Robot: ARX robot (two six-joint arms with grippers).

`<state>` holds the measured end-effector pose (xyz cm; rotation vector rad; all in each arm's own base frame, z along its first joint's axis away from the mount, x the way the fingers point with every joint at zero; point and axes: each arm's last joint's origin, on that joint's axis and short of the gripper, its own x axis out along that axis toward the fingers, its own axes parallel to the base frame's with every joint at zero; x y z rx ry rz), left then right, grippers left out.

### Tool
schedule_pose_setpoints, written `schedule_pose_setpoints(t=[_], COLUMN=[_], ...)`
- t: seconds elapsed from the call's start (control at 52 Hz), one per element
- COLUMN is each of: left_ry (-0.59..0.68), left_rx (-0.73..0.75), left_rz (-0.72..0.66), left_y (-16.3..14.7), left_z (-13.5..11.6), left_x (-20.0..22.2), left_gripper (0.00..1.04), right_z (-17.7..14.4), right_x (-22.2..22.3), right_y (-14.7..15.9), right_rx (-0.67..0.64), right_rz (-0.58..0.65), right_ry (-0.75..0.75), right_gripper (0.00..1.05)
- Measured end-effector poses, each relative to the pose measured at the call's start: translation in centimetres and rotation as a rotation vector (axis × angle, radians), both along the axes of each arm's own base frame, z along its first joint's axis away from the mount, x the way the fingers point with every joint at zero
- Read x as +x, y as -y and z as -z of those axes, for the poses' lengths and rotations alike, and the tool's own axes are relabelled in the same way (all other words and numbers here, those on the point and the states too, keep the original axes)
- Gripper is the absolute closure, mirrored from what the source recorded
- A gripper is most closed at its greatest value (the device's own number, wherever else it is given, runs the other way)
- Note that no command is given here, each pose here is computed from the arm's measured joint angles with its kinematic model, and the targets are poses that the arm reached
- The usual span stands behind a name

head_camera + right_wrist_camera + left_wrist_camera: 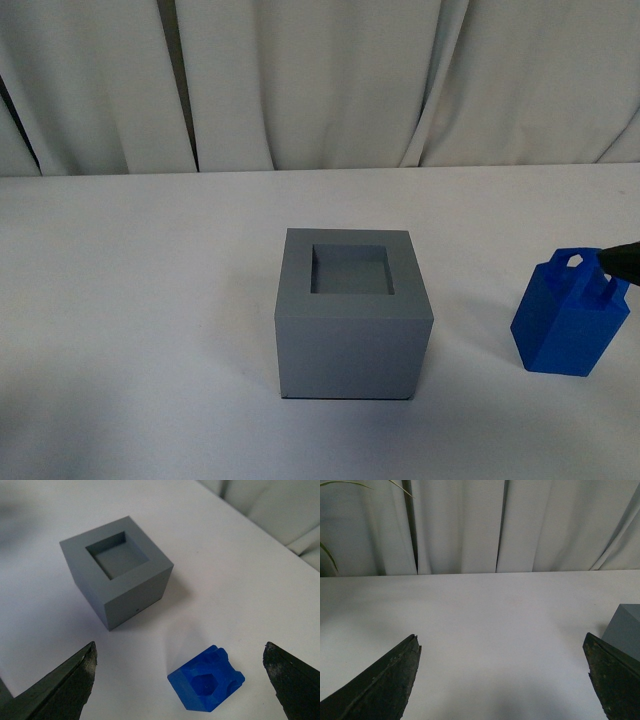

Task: Insert blue part into gray base

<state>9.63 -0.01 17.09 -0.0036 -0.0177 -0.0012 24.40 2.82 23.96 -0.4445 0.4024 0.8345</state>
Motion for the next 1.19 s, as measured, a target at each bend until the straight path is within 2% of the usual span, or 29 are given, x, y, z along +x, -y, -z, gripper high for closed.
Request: schedule_pose_setpoints(t=[0.173, 0.385, 0.692, 1.192], left_ry=[0.000, 0.000, 0.000, 0.000], left_rx=[0.000, 0.000, 0.000, 0.000], left_rz=[0.000, 0.000, 0.000, 0.000], left_y=[0.0, 0.0, 0.0, 0.0], left_z=[0.0, 0.0, 0.0, 0.0], left_x=[0.0, 0.0, 0.0, 0.0], left_gripper=[0.06, 0.06, 0.06, 0.06], right_z=[-2.0, -1.7, 0.5, 3.2], right_x=[4.3, 7.7, 10.1, 12.0], right_y=[-0.8, -1.2, -1.9, -2.7], right_rx=[-0.214, -0.427, -0.584, -0.669], right_rz=[-0.127, -0.252, -0.368, -0.396], right_ry=[-0.039, -0.126, -0.284, -0.352], right_gripper=[0.07, 0.07, 0.07, 0.07])
